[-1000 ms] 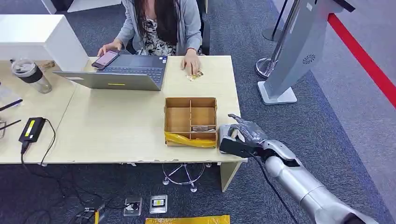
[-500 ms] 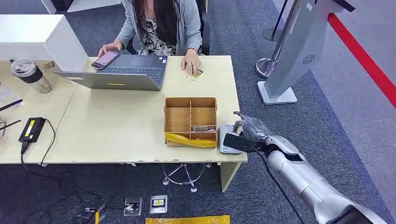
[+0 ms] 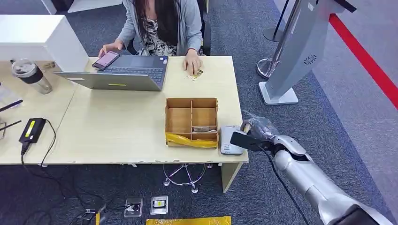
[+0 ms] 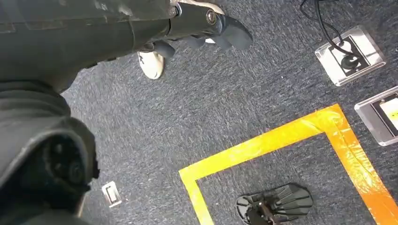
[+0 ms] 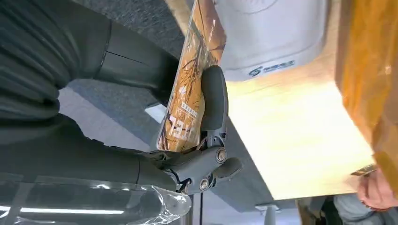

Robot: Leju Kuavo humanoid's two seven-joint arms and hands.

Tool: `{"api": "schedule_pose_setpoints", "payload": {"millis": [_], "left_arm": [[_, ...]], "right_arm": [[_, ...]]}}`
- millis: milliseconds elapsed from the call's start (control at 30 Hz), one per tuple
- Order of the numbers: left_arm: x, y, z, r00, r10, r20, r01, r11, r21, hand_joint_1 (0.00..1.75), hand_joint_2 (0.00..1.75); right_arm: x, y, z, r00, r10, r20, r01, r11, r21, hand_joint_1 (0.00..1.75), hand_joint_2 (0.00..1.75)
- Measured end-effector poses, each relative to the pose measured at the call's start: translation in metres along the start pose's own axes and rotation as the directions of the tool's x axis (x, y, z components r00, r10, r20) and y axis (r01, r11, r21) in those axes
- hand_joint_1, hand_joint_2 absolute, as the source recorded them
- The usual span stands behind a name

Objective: Pass the card to the sensor for recognition and then transmit it.

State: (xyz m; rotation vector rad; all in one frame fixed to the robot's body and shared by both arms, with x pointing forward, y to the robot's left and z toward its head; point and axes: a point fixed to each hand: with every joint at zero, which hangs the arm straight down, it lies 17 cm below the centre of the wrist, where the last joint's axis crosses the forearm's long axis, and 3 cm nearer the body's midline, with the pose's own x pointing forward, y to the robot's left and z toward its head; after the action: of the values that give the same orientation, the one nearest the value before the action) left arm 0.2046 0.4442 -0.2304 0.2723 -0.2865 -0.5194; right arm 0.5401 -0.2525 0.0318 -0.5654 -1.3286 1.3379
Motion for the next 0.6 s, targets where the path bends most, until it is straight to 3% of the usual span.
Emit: {"api": "schedule_pose_setpoints", "payload": {"millis": [333, 600], "left_arm": [[0.000, 0.000, 0.000, 1.000, -0.010, 0.000, 0.010, 1.000, -0.001, 0.00, 0.00], [0.000, 0.000, 0.000, 1.000, -0.023, 0.001, 0.023, 1.000, -0.002, 0.00, 0.00]], "right_arm": [[-0.018, -0.002, 0.005, 0.999, 0.015, -0.032, -0.015, 1.000, -0.011, 1.75, 1.75], [-0.032, -0.033, 0.001, 0.993, 0.097, -0.065, -0.100, 0.994, -0.047, 1.75, 1.75]]}}
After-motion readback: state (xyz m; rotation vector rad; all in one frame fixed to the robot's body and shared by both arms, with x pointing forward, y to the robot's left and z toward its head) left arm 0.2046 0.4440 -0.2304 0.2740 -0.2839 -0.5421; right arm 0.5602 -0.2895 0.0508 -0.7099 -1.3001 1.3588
